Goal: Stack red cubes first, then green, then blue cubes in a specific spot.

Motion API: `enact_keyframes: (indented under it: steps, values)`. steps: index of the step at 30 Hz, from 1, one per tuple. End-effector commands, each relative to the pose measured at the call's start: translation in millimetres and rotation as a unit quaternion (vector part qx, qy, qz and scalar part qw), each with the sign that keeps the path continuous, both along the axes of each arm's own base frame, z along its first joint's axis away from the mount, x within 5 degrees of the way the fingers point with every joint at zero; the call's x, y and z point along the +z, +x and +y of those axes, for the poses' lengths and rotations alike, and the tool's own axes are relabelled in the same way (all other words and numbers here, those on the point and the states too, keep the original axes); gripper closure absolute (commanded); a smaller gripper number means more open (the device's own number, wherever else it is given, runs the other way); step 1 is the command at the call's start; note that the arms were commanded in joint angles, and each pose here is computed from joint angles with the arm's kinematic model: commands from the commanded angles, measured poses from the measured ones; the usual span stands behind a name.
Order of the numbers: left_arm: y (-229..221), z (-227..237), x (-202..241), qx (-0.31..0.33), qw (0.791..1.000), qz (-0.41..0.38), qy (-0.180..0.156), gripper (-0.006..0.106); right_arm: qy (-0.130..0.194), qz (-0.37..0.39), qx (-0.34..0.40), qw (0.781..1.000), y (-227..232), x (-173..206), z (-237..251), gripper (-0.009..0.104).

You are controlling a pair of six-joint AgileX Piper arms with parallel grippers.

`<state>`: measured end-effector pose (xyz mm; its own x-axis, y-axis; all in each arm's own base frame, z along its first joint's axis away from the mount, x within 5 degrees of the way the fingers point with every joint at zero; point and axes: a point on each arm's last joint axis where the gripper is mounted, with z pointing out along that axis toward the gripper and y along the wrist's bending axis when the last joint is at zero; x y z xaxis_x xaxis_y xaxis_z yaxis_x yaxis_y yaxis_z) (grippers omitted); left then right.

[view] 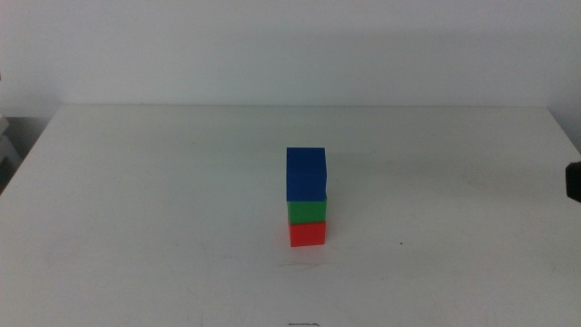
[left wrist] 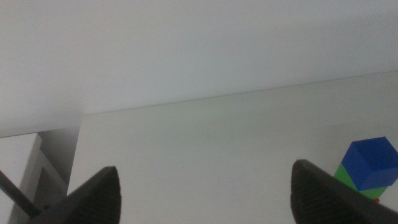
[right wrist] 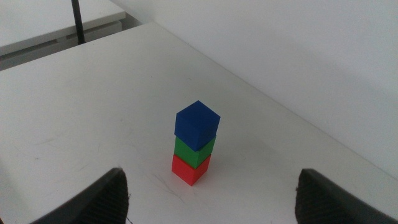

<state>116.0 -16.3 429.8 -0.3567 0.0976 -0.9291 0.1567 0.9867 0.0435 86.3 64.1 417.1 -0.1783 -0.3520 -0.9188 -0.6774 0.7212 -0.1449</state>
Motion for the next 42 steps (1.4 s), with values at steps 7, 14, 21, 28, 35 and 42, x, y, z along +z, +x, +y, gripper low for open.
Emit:
enact_keyframes:
  steps: [7,14,21,28,35,42]
  values:
    - [-17,2,-6,-0.002,0.998,-0.055,-0.013,0.007,0.024,-0.034,-0.010,0.999,1,12,-1,0.001]
    - [-35,5,-49,0.000,0.993,-0.113,-0.018,0.007,0.014,-0.172,-0.086,0.981,15,4,-13,0.001]
    - [-45,5,-93,0.000,0.977,-0.205,-0.052,0.007,-0.035,-0.221,-0.149,0.963,21,-61,-27,0.001]
    - [-45,7,-161,0.005,0.972,-0.230,-0.054,0.007,-0.074,-0.198,-0.259,0.942,-6,-131,-56,0.001]
    - [-56,12,-210,0.040,0.974,-0.214,-0.058,0.007,-0.070,-0.228,-0.333,0.912,-34,-174,-67,0.001]
    - [-61,17,-227,0.078,0.973,-0.213,-0.049,0.007,-0.031,-0.183,-0.338,0.923,-32,-219,-66,0.001]
